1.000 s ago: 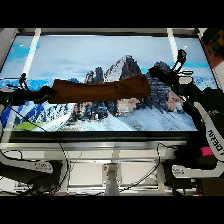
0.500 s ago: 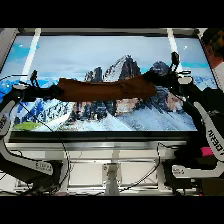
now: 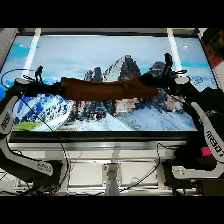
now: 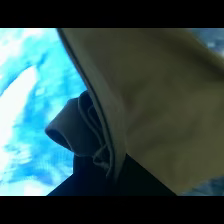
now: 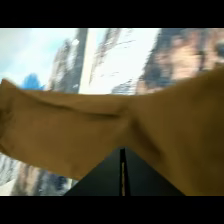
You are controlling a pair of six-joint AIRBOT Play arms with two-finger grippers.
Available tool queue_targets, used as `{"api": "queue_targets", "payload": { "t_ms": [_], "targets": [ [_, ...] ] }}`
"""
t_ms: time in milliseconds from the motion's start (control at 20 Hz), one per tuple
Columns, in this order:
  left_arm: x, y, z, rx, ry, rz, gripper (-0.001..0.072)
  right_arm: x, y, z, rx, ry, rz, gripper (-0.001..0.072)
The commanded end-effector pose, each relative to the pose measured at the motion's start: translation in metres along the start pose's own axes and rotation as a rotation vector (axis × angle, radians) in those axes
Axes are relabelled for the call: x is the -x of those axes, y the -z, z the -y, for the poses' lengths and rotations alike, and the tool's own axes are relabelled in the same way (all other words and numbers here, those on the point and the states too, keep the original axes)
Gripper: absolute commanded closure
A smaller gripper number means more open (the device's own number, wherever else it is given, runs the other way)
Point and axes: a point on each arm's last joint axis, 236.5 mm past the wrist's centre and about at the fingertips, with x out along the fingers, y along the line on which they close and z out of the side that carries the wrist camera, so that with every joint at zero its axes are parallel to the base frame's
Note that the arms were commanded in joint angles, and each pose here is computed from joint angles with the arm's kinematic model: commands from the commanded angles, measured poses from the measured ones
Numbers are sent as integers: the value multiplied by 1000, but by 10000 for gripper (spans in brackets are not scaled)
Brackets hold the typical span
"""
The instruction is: Fold the clothes and pants, and hang the long-sleeved shirts on hangers.
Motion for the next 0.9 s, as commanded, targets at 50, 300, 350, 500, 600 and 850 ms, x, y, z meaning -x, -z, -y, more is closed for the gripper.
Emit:
{"api": "queue_targets", "payload": {
  "t_ms": [50, 300, 350, 500, 600, 850],
  "targets": [
    [48, -17, 68, -94, 109, -25, 694, -22, -13, -51, 72, -2, 104, 697],
    [122, -38, 139, -191, 135, 143, 693, -70, 15, -107, -25, -57, 78, 698],
    [136, -39, 152, -220, 136, 175, 693, -81, 25, -113, -43, -64, 57, 698],
    [161, -38, 174, -273, 132, 228, 693, -118, 73, -131, -183, -84, -61, 699],
    [167, -38, 181, -281, 140, 241, 693, -145, 115, -148, -208, -96, -150, 699],
    [164, -35, 202, -282, 208, 238, 692, -187, 161, -229, -190, -206, -220, 699]
  ]
}}
